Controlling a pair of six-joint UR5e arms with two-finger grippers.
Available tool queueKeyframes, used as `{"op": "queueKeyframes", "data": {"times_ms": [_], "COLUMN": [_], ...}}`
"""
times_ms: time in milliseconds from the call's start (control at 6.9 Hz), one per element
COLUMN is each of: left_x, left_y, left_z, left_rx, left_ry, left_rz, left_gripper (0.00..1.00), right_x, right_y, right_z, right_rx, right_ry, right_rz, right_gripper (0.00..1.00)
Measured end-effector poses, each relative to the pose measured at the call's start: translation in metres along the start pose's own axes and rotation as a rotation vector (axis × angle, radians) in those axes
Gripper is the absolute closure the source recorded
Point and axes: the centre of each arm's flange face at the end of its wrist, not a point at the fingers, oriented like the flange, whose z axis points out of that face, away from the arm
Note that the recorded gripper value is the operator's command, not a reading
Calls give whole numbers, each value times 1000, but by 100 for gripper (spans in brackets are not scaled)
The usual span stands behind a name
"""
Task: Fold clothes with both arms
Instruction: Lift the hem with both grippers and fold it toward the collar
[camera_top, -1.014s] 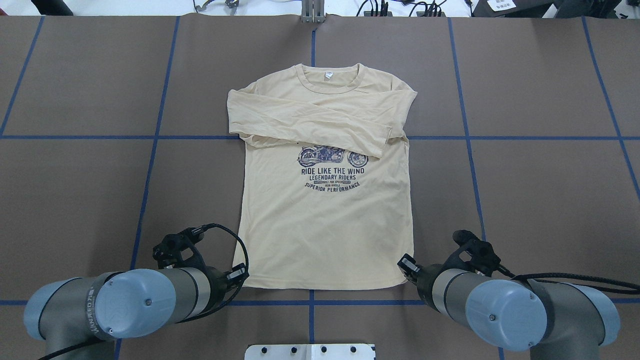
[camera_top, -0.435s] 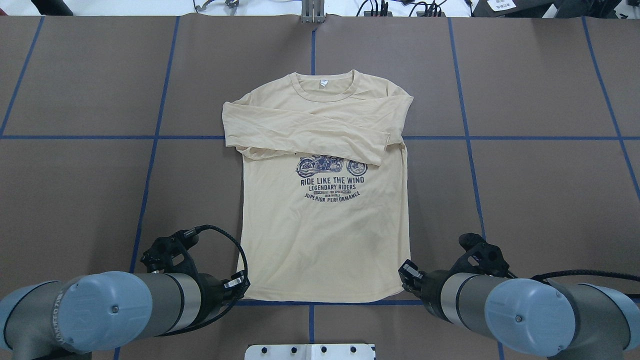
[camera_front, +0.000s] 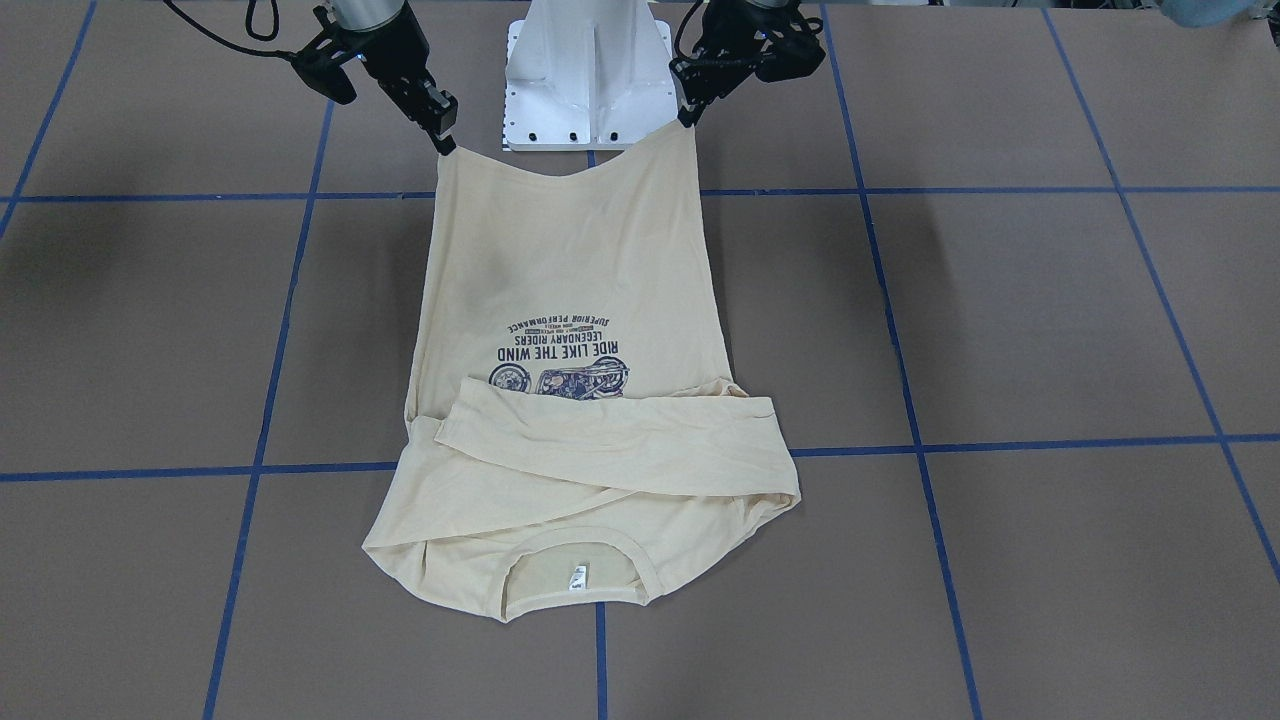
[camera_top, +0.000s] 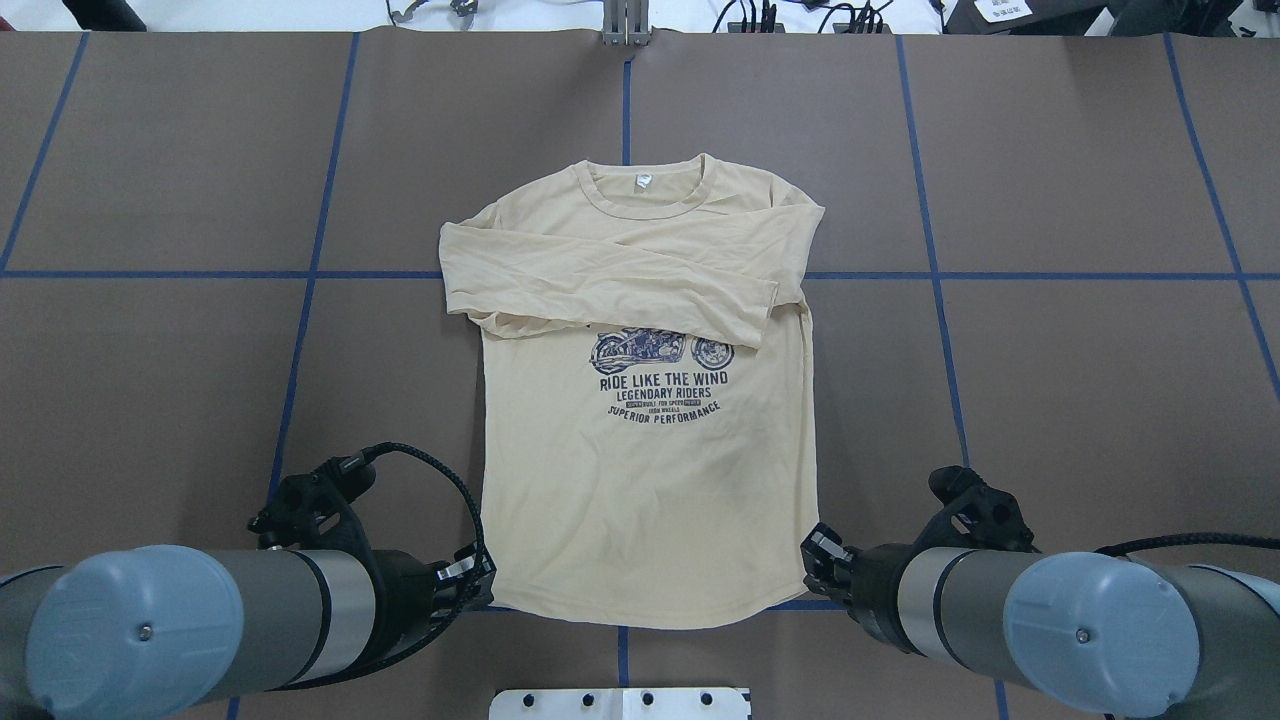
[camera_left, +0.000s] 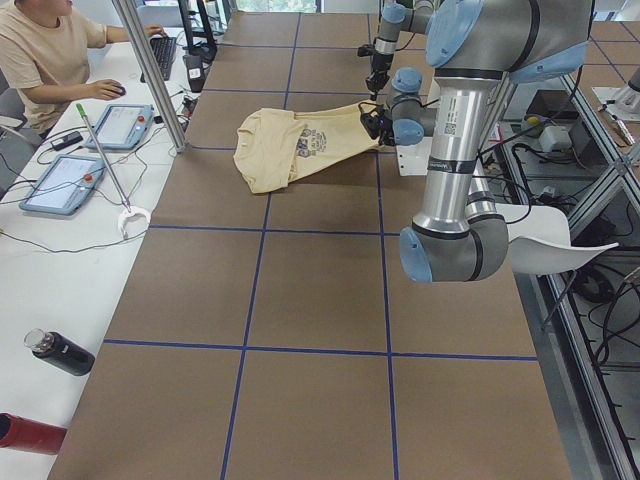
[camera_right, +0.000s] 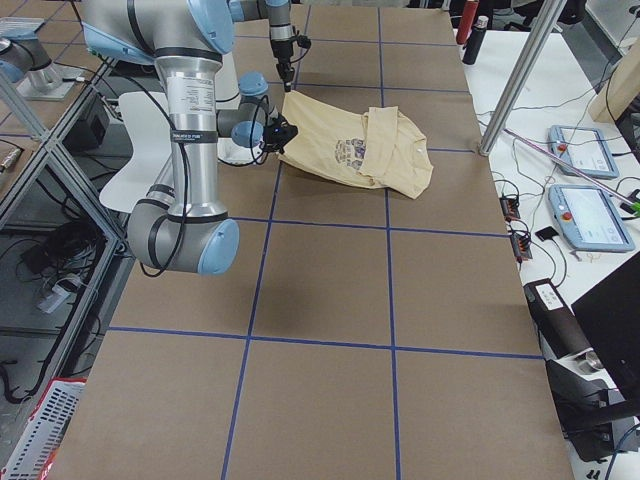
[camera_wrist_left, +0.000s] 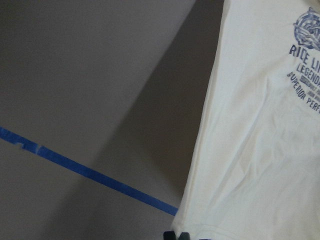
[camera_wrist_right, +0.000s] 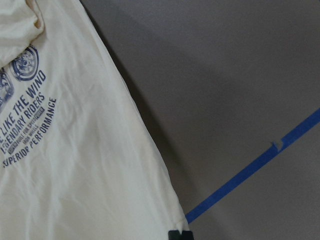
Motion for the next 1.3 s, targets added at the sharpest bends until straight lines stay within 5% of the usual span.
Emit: {"op": "queueKeyframes", "data": {"times_ms": [435,1304], "left_x": [7,20], "left_y": [-18,-115], "left_z": [-15,2], "left_rx": [30,222], "left_ry": [25,-12], "left_rz": [-10,125], "left_gripper": [100,100], "right_x": [-27,-124], "right_y": [-50,-216], "right_z": [-22,-11], "right_rx": [-33,76], "right_ry": [11,-1], "right_rz": [71,147], "right_gripper": [100,100]}}
